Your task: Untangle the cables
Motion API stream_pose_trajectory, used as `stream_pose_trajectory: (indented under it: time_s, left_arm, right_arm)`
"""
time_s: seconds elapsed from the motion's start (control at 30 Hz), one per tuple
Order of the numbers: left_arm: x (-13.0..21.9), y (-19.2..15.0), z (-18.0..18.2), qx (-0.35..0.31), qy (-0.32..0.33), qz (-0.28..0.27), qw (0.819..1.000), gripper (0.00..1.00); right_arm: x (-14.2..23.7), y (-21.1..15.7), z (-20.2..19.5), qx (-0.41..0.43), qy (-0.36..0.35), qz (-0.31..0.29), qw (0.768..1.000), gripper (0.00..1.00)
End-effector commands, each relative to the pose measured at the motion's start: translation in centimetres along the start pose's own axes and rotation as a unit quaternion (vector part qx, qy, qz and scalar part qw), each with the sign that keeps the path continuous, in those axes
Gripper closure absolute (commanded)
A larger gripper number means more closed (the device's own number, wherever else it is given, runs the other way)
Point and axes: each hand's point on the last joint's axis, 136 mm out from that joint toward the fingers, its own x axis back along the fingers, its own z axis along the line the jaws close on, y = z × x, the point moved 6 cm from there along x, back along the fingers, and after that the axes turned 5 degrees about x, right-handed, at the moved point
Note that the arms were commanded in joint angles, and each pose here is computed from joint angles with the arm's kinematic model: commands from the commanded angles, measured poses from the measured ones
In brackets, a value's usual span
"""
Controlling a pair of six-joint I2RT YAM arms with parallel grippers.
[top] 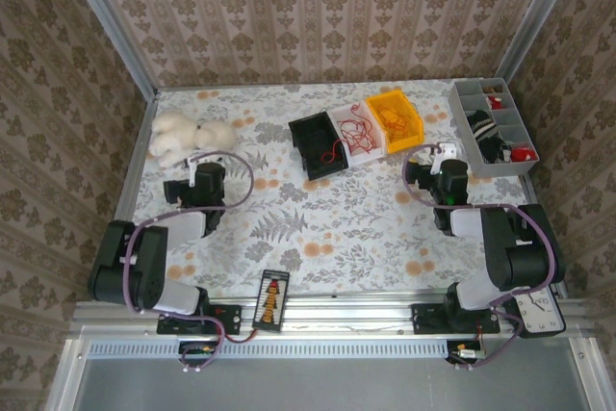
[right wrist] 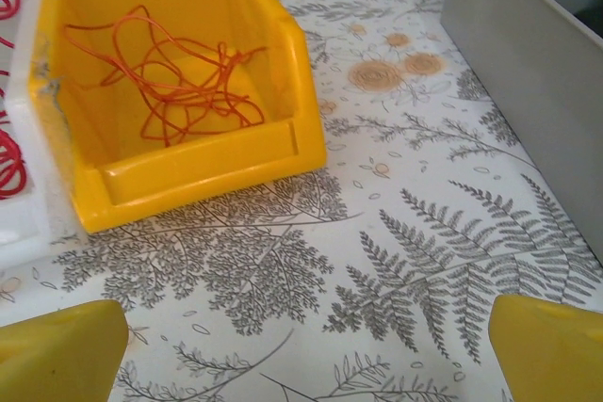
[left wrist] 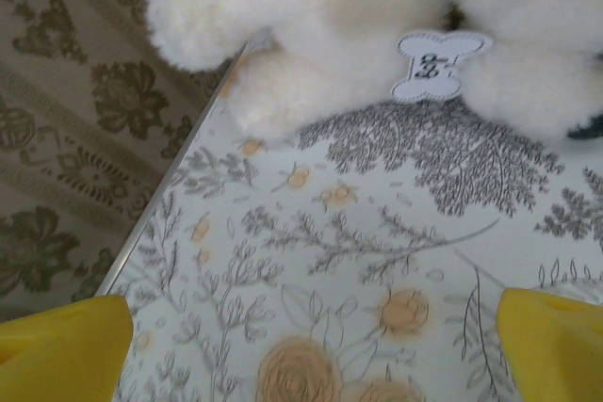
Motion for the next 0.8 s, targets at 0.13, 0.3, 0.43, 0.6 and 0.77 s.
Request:
stream_pose_trajectory:
  time_s: [0.13,0.3,0.43,0.6,0.77]
  left_arm:
    - [-1.3,2.7,-0.5,0.043,-0.103,-0.111,0.988,0.00]
    - [-2.0,1.3,-0.8,0.061,-0.176,-0.093,0.978,0.00]
    - [-2.4,1.5,-0.5,0.063,-0.174,-0.104,0.977,0.00]
    - [-2.4,1.5,-0.5,0.065,-0.175,-0.100,0.977,0.00]
    - [-2.4,1.5,-0.5,0.065,-0.174,-0.102,0.977,0.00]
  right_arm:
    - [0.1,0.3,0.5,0.008,0.016,-0.017,1.000,0.00]
    - [0.1,0.3,0.5,0.008,0.016,-0.016,1.000,0.00]
    - [0.0,0.2,0.5,0.009,0.016,-0.014,1.000,0.00]
    - [-0.3,0.2,0.4,0.005,0.019,-0.008,1.000,0.00]
    - [0.1,0.3,0.4,0.005,0.021,-0.016,1.000,0.00]
